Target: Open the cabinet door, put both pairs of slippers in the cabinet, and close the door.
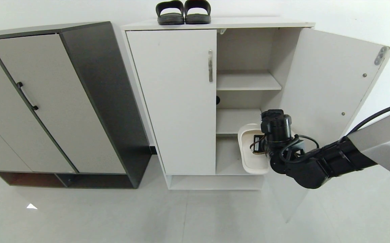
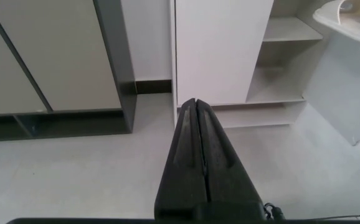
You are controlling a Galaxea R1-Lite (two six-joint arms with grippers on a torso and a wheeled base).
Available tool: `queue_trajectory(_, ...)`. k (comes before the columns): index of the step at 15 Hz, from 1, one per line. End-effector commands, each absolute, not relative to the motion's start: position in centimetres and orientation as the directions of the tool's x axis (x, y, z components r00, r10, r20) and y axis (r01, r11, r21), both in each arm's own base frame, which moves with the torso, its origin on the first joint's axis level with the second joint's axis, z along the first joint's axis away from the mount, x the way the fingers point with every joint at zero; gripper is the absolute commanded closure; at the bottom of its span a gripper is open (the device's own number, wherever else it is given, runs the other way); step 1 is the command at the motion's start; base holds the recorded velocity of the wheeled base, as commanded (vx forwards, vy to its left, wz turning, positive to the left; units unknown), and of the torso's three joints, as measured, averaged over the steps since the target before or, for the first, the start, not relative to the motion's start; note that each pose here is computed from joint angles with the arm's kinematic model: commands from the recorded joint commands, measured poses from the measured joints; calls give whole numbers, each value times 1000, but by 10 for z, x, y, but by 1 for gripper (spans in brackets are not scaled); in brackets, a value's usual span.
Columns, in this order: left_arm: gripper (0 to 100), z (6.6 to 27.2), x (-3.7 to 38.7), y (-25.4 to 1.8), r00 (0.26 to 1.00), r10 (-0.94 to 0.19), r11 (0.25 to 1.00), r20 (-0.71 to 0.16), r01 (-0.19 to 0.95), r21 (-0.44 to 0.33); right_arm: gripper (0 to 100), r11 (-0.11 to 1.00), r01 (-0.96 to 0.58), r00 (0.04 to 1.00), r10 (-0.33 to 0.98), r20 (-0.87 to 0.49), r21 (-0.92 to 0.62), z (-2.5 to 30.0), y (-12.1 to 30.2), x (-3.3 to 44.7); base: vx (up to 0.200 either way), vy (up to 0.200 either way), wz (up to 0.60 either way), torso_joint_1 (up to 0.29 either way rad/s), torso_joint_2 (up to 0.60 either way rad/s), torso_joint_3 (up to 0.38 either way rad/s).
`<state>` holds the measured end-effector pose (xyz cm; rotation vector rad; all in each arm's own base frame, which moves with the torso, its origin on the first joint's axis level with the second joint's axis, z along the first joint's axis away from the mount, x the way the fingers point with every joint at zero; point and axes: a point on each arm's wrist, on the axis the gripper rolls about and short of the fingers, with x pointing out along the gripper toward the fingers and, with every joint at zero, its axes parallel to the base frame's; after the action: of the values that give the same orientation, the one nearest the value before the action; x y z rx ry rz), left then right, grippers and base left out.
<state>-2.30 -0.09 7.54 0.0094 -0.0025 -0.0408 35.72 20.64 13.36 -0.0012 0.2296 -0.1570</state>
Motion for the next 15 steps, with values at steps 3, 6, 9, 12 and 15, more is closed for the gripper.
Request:
queue_trajectory(3, 100, 75, -23, -1, 999, -40, 999, 0, 40, 6, 100, 991, 129, 970, -124, -208, 14, 144, 206, 354, 0, 0, 0, 0, 0, 0)
queue_trajectory(6, 100, 75, -23, -1, 1000, -28, 1000, 0, 28, -3, 100, 990, -122, 971, 135, -200, 76, 146, 221, 329, 0, 0, 0, 0, 0, 0)
queue_trajectory(9, 100, 75, -23, -1, 1000, -26, 1000, 0, 26, -6, 100, 987, -149, 964, 159, -215, 61, 143, 236, 318, 0, 0, 0, 0, 0, 0)
queue_trajectory(12, 100, 75, -23, -1, 1000, -26, 1000, 0, 26, -5, 100, 995, -90, 973, 97, -209, 44, 142, 243, 319, 0, -200, 0, -4, 2, 4)
queue_trajectory(15, 100, 76, -23, -1, 1000, -26, 1000, 2, 26, -5, 100, 996, -81, 972, 87, -219, 35, 135, 246, 320, 0, -200, 0, 4, 4, 2)
